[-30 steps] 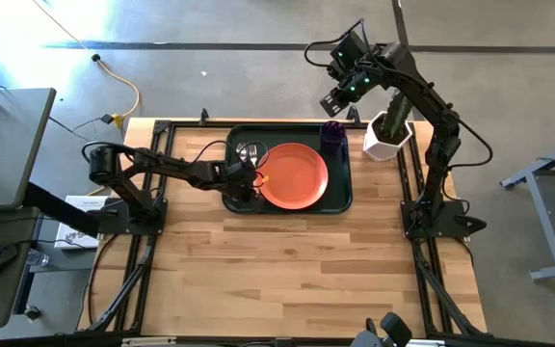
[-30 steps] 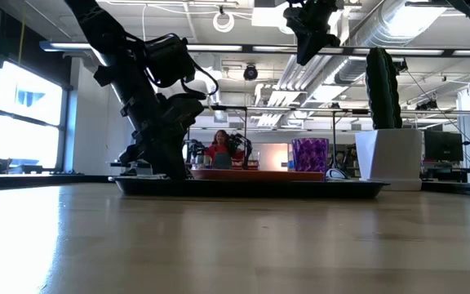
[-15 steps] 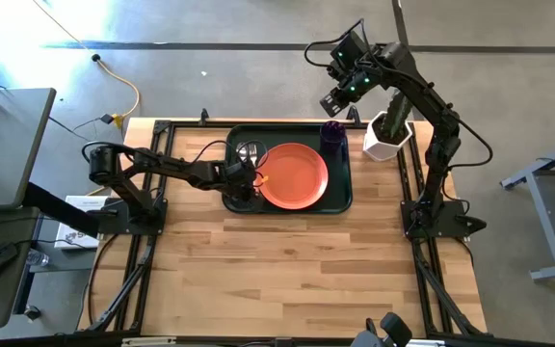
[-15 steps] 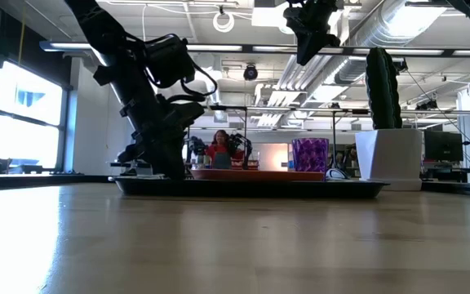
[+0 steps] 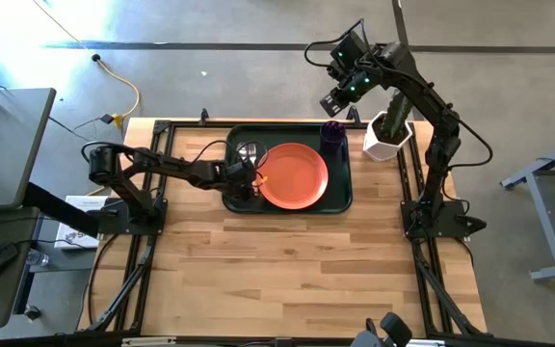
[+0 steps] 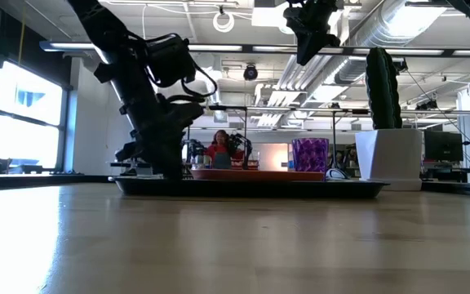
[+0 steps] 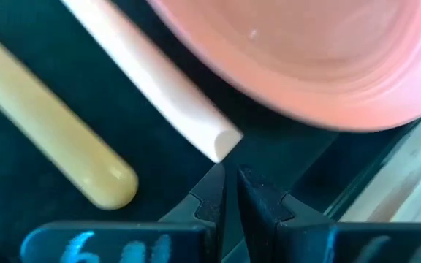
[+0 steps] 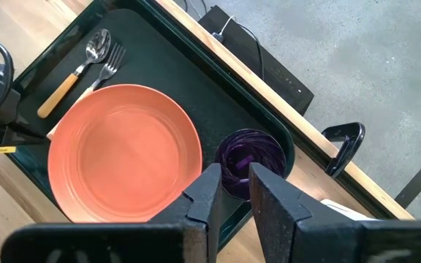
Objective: Pick and place plate/cup/fork/spoon on tray
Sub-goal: Adjust the light orange fork
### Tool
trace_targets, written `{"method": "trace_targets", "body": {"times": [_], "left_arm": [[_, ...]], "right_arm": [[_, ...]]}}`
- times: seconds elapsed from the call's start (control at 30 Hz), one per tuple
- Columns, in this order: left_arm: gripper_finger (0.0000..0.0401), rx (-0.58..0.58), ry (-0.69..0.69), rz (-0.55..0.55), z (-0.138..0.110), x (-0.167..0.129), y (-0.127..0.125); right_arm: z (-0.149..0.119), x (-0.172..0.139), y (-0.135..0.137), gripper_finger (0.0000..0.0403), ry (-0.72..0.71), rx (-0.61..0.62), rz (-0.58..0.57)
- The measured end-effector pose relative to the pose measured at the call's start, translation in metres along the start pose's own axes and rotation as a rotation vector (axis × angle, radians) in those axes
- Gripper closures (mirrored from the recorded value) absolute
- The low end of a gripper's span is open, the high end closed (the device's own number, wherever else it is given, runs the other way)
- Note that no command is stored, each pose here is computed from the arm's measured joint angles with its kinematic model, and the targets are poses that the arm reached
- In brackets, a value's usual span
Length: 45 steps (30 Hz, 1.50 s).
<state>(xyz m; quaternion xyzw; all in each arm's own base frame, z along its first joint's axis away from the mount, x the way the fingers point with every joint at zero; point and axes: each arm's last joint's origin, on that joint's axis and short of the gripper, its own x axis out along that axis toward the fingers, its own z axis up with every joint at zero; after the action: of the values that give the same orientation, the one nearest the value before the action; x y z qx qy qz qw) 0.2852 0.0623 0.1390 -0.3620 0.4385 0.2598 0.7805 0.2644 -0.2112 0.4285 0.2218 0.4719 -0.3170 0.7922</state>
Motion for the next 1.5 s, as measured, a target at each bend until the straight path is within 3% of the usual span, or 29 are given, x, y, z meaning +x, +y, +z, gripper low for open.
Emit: {"method": "trace_targets", "body": {"times": [0.3,0.77,1.5], "left_arm": [[0.0375,0.004,-0.037,-0.044,0.012,-0.007,-0.015],[0.0375,0.006,-0.040,0.000,0.011,-0.006,-0.012],[0.0375,0.009,-0.016,-0.023,0.008,-0.003,-0.015]], "right_arm": [[0.000,0.000,0.000,0.0339,0.000,0.000,0.000],[0.000,0.000,0.000,0.0339,0.000,-0.008,0.000],[0.000,0.000,0.000,0.0339,0.000,0.001,0.000]]}}
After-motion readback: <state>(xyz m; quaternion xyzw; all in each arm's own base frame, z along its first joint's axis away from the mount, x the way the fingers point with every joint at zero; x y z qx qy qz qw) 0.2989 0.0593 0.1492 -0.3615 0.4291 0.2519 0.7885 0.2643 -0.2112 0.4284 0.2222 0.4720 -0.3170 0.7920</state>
